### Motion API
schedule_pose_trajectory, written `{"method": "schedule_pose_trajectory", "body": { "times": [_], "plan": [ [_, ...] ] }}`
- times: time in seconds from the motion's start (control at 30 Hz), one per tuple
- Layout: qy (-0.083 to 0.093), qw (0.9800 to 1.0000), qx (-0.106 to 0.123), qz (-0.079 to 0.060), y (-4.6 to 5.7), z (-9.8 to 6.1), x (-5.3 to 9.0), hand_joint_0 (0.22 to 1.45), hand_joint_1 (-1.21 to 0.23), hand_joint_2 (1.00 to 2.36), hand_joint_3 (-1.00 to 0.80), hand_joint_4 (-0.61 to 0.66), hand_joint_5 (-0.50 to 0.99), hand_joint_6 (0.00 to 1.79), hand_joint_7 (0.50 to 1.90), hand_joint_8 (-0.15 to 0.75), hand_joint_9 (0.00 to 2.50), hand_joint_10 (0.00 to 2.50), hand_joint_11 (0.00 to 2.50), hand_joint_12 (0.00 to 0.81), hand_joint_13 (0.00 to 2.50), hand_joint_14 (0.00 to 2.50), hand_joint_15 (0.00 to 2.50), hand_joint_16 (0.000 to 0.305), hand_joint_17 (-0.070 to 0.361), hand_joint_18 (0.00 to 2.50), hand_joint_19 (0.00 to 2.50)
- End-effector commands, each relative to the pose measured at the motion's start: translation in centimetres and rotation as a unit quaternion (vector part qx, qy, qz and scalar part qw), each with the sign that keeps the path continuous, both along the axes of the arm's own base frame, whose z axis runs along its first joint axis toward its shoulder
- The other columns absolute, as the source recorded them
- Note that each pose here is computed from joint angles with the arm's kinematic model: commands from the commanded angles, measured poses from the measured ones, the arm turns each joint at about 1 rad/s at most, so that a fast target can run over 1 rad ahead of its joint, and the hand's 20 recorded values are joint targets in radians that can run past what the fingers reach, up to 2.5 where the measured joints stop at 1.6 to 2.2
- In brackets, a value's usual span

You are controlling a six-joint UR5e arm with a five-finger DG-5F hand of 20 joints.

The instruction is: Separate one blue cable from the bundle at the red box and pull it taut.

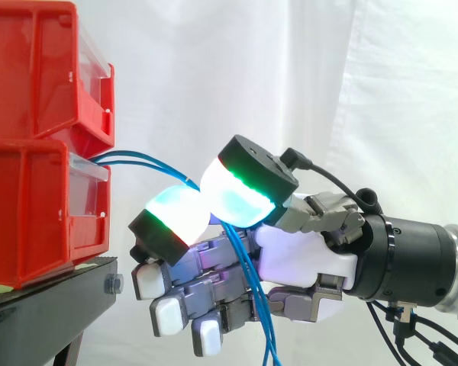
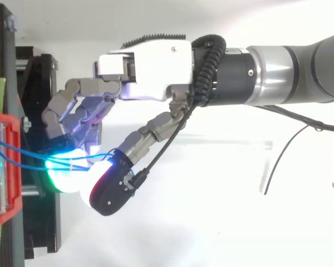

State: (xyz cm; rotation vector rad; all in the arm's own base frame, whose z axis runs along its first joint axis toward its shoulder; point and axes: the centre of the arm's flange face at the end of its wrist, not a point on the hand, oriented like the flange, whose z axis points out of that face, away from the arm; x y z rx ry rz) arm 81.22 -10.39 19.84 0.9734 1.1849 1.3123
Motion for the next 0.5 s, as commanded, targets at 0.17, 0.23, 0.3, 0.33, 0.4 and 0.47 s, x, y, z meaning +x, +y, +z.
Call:
{"method": "schedule_pose_trajectory", "body": {
  "times": [0.17,0.23,0.3,0.33,0.4,0.47],
  "plan": [
    [0.002,1.0,-0.001,0.002,-0.26,-0.03,-0.09,0.68,-0.95,1.0,-0.5,0.13,-0.17,0.95,0.98,0.345,0.83,0.02,0.79,0.386,0.91,0.02,0.58,0.05,0.114,0.94,0.69],
    [0.001,1.0,-0.001,0.003,-0.24,0.05,-0.06,0.61,-0.97,1.0,-0.5,0.14,-0.17,0.95,0.98,0.347,0.83,0.02,0.79,0.385,0.91,0.02,0.58,0.051,0.114,0.94,0.7],
    [0.001,1.0,-0.001,0.002,-0.36,0.18,-0.02,0.54,-0.96,1.0,-0.5,0.15,-0.17,0.94,0.95,0.355,0.83,0.02,0.78,0.397,0.91,0.02,0.59,0.053,0.119,0.96,0.71],
    [0.001,1.0,-0.001,0.003,-0.35,0.23,0.0,0.53,-0.95,1.0,-0.5,0.15,-0.17,0.94,0.94,0.357,0.83,0.02,0.79,0.399,0.91,0.02,0.58,0.053,0.12,0.96,0.71],
    [0.002,1.0,-0.001,0.005,-0.3,0.31,0.02,0.46,-0.82,1.0,-0.5,0.17,-0.18,0.93,0.91,0.38,0.83,0.01,0.76,0.431,0.92,0.02,0.58,0.06,0.134,0.99,0.72],
    [0.001,1.0,-0.001,0.004,-0.43,0.49,0.08,0.48,-0.65,1.0,-0.5,0.16,-0.18,0.93,0.89,0.375,0.85,0.01,0.76,0.425,0.92,0.02,0.58,0.058,0.131,0.98,0.73]
  ]
}}
